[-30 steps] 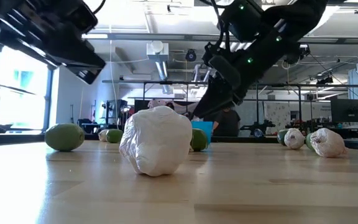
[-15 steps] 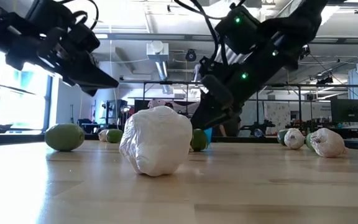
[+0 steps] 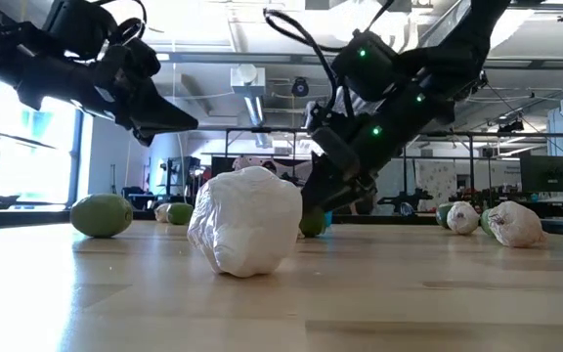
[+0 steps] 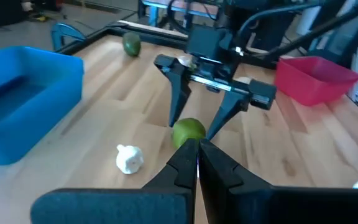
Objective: Sort produce into baskets
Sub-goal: Put the lime into the blue bin
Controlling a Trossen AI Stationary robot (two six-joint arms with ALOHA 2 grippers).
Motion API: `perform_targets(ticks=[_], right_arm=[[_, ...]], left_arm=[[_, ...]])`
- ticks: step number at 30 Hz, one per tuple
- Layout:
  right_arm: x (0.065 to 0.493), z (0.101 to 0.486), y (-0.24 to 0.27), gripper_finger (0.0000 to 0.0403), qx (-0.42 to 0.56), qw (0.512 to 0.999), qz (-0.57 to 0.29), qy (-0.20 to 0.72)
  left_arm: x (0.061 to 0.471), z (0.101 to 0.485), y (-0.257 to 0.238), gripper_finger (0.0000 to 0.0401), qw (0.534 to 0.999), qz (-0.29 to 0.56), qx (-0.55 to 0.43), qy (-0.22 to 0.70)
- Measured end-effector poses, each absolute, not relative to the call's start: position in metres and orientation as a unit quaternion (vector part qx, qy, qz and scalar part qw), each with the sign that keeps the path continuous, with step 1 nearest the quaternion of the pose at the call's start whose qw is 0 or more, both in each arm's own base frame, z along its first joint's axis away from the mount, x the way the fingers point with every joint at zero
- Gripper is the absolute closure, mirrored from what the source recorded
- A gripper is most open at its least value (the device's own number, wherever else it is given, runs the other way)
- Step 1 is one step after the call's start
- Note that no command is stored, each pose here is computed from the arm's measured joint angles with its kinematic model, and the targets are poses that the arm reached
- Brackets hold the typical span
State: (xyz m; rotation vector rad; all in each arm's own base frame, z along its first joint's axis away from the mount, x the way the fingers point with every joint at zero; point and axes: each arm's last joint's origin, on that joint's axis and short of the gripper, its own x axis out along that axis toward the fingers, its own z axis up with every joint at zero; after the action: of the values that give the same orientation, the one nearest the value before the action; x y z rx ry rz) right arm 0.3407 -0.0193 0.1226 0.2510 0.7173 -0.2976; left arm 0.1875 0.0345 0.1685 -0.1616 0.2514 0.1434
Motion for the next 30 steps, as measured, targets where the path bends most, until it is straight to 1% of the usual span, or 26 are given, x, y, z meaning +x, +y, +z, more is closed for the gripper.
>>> perform_targets(ticks=[5, 12, 17, 23, 30], right_arm=[[0.340, 0.121, -0.024, 0.0168, 0.127, 0.916, -0.127, 0.359], [0.341, 0.123, -0.026, 0.0216, 0.139, 0.920, -0.103, 0.352], [0.340, 0.139, -0.037, 0.0239, 0.147, 0.929, -0.111, 0.321], [0.334, 0.177, -0.078, 0.0241, 0.139, 0.937, -0.157, 0.279], [0.336, 0.218, -0.156, 0.0242, 0.115, 0.920, -0.226, 0.299]], left_arm=[[0.188, 0.170, 0.035, 0.0401, 0.986, 0.085, -0.091, 0.114], [0.188, 0.172, 0.036, 0.0401, 0.987, 0.095, -0.079, 0.105], [0.189, 0.177, 0.036, 0.0401, 0.989, 0.096, -0.079, 0.077], [0.188, 0.177, 0.042, 0.0401, 0.989, 0.124, -0.033, 0.080], [0.185, 0.176, 0.055, 0.0401, 0.983, 0.156, -0.038, 0.086]])
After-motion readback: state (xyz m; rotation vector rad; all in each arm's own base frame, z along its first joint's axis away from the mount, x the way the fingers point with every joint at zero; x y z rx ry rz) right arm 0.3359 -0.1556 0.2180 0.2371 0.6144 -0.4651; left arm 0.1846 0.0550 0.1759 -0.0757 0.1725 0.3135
